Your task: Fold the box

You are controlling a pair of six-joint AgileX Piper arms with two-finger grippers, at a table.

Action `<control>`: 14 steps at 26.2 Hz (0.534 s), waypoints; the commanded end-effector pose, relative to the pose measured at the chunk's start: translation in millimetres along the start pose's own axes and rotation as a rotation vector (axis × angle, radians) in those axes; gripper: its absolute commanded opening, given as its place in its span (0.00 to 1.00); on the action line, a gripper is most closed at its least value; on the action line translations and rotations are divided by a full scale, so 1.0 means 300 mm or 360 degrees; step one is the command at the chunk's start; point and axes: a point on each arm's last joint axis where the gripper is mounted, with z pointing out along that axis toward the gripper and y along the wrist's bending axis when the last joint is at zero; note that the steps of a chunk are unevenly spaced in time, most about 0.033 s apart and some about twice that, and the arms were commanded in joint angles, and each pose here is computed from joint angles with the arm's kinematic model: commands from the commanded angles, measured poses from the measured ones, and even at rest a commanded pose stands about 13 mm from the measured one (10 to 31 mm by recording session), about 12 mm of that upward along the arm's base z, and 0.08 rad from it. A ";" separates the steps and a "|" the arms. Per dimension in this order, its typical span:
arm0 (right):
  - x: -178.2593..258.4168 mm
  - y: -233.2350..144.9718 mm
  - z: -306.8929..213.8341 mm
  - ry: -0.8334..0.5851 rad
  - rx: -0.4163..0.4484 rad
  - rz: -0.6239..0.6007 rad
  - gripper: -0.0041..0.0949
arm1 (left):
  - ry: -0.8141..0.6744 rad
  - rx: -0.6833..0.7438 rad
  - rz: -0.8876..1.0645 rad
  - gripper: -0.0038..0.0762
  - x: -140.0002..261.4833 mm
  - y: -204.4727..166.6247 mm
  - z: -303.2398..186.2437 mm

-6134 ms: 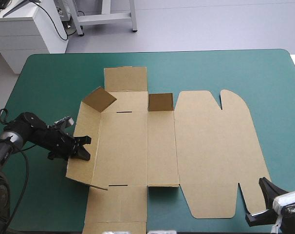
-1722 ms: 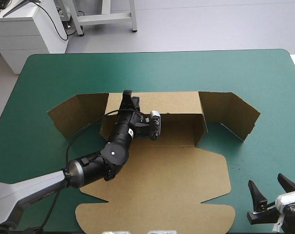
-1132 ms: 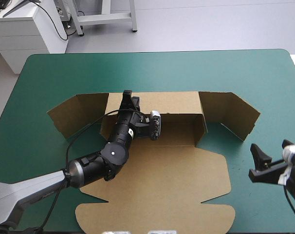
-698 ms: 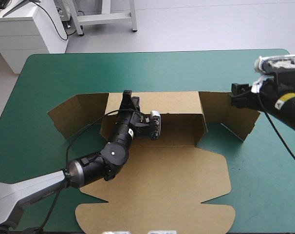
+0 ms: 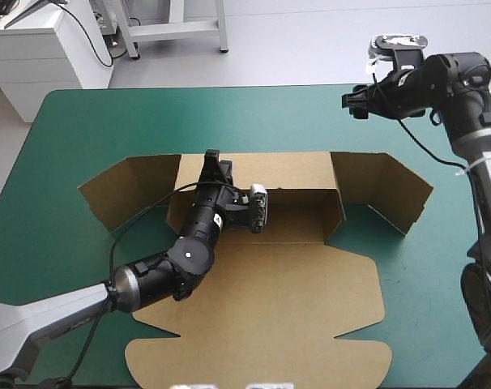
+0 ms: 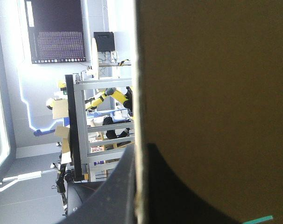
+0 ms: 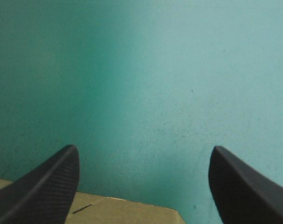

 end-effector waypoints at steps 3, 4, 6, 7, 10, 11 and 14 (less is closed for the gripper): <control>-0.021 -0.087 0.041 0.0077 -0.0046 0.0071 0.76 | -0.0017 -0.0117 -0.0004 0.04 0.002 0.060 -0.029; -0.006 -0.103 0.076 0.0173 -0.0045 0.0083 0.76 | -0.0017 -0.0117 0.0006 0.04 0.002 0.060 -0.029; -0.002 -0.108 0.090 0.0195 -0.0043 0.0085 0.76 | -0.0017 -0.0117 0.0010 0.04 0.002 0.060 -0.029; -0.002 -0.108 0.090 0.0195 -0.0043 0.0085 0.76 | -0.0017 -0.0117 0.0010 0.04 0.002 0.060 -0.029; 0.000 -0.100 0.094 0.0199 -0.0089 0.0073 0.75 | -0.0017 -0.0117 0.0010 0.04 0.002 0.060 -0.029; 0.006 -0.101 0.101 0.0215 -0.0092 0.0072 0.75 | -0.0017 -0.0117 0.0010 0.04 0.002 0.060 -0.029; 0.036 -0.105 0.135 0.0288 -0.0096 0.0076 0.74 | -0.0017 -0.0117 0.0010 0.04 0.002 0.060 -0.029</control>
